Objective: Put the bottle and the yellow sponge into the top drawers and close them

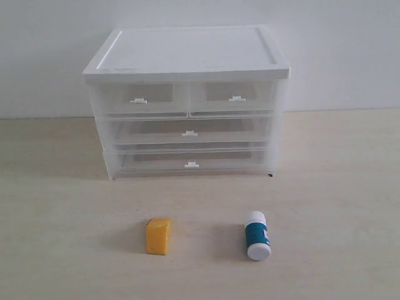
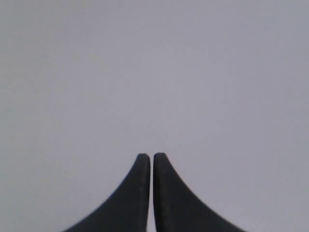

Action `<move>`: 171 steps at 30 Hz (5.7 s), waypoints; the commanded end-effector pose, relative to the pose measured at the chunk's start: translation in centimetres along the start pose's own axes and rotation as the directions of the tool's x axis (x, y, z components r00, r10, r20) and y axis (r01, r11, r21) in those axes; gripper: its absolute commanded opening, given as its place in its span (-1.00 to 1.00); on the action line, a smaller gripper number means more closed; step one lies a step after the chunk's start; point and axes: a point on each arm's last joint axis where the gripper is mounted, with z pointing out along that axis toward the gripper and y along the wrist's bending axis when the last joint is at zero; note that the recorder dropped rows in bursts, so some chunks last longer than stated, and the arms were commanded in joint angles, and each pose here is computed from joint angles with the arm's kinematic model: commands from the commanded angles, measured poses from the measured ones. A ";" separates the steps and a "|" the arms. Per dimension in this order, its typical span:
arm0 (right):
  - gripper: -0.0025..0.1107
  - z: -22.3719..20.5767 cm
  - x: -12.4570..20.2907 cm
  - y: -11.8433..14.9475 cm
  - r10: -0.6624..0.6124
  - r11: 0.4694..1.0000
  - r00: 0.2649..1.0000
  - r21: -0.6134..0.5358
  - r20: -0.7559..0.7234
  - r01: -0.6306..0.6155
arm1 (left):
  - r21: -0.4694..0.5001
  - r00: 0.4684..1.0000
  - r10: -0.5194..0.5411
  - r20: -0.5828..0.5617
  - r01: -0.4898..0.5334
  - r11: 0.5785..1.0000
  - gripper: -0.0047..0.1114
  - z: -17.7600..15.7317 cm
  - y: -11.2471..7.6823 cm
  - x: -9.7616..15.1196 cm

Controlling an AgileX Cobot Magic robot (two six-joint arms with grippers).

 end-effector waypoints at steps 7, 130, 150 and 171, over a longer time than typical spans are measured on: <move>-0.96 6.1 0.5 0.1 -0.042 0.997 0.949 0.051 -0.311 0.061 | 0.259 0.948 -0.047 -0.314 0.133 0.957 -0.85 4.9 -1.9 3.5; -0.83 20.9 35.8 -1.0 -0.977 -0.161 -0.215 -0.661 -0.001 0.733 | 0.602 0.758 0.522 -0.392 -0.218 0.768 -0.20 17.6 -5.2 20.2; -0.96 20.5 35.4 0.0 -0.954 -0.156 -0.281 -0.623 -0.107 0.766 | 0.584 0.765 0.502 -0.403 -0.206 0.785 -0.20 17.7 -5.1 20.2; -0.96 16.1 32.2 1.8 -0.975 -0.088 -0.188 -0.564 -0.121 0.821 | 0.584 0.765 0.502 -0.403 -0.206 0.785 -0.20 17.7 -5.1 20.2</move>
